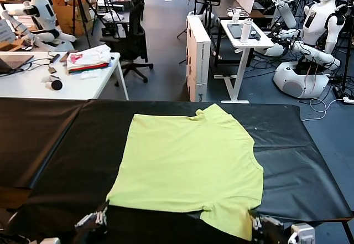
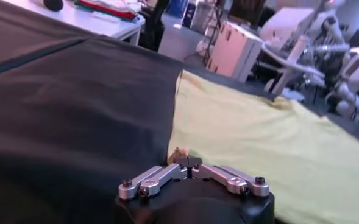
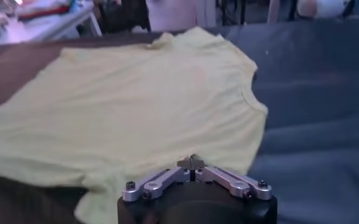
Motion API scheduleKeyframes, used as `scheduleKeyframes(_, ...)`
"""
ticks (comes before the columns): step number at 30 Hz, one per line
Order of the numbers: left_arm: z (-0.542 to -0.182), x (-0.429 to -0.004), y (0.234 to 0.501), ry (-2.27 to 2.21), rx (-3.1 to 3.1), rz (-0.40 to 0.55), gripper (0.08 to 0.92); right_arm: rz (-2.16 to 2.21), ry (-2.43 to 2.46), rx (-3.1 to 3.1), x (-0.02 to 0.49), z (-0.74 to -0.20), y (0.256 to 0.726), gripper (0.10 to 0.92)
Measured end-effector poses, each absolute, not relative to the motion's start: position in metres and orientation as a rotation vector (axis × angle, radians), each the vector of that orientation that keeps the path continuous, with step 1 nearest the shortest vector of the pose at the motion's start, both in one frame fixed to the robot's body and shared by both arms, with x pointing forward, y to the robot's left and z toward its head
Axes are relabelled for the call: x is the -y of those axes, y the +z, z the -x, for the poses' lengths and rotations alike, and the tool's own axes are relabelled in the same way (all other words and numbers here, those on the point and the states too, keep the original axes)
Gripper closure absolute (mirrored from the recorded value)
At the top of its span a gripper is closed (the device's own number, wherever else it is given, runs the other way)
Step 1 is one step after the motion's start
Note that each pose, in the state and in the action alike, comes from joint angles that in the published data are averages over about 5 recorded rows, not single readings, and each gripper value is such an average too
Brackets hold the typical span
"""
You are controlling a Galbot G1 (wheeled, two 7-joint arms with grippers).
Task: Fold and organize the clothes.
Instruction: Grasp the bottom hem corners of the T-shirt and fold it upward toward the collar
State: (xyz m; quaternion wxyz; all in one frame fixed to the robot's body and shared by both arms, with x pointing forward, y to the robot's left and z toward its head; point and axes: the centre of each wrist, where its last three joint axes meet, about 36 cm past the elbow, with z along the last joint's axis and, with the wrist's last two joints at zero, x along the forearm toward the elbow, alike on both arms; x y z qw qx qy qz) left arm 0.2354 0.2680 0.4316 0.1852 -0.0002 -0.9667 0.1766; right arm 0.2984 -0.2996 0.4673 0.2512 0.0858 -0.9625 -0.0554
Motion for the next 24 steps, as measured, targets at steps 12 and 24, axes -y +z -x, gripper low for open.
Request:
scheduleKeyframes(12,-0.303,-0.265,0.413,0.523,2.819,-0.022,0.851,-0.195,-0.188,2.688,0.306,-0.370,0.439,0.884)
scheduleKeyframes(24,-0.339,-0.282,0.392,0.473,2.807,-0.040,0.851,-0.202,-0.150,2.675,0.296,-0.416,0.414,0.884)
